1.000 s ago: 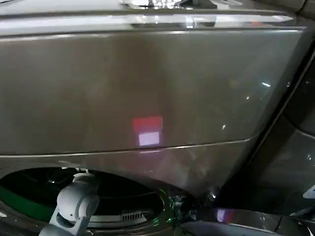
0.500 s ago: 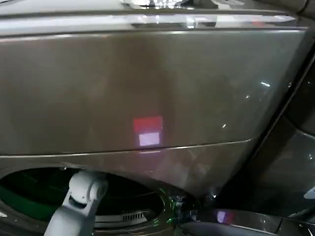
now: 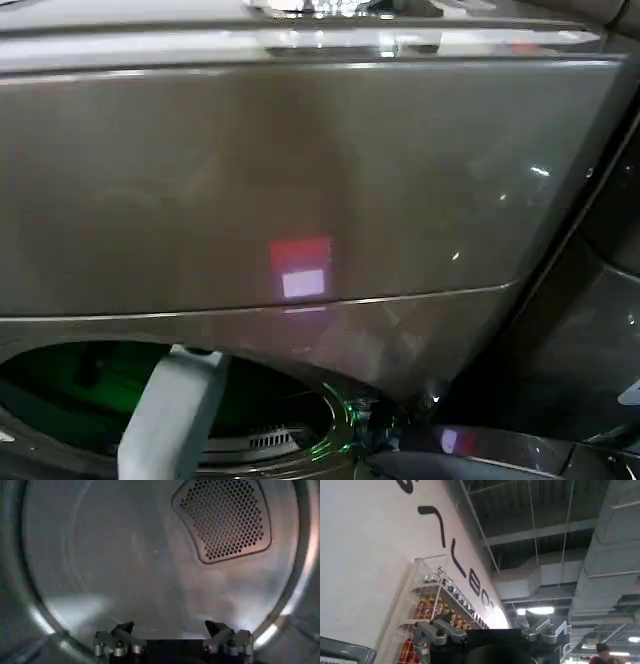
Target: Grasp the clothes from the dryer.
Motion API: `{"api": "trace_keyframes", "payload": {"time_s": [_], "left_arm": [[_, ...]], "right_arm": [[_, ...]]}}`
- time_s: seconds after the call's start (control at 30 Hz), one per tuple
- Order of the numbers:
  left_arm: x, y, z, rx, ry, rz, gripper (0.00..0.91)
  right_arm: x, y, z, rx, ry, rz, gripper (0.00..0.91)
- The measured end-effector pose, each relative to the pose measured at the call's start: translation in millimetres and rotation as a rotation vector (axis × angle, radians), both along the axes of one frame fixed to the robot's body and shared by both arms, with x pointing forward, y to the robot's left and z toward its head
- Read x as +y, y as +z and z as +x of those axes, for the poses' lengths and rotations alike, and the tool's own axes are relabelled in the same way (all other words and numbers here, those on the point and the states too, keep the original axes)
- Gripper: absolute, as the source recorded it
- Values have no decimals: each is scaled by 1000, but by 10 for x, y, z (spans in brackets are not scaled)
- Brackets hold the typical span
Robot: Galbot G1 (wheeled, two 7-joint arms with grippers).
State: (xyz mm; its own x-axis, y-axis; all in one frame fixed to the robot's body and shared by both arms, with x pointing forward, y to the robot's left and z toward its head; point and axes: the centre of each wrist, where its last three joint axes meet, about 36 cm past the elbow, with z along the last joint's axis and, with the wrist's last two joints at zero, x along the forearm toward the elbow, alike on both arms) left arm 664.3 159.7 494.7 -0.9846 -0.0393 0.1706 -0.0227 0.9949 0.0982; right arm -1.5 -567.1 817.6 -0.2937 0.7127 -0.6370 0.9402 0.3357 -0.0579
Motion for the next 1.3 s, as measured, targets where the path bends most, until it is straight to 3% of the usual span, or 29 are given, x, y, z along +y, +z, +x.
{"api": "trace_keyframes", "payload": {"time_s": [0.53, 1.3], "left_arm": [[182, -16, 488, 67, -86, 71, 907], [661, 79, 987, 202, -580, 228, 907]], "right_arm": [[0, -23, -19, -4, 2, 4, 907], [27, -85, 41, 2, 25, 11, 907]]}}
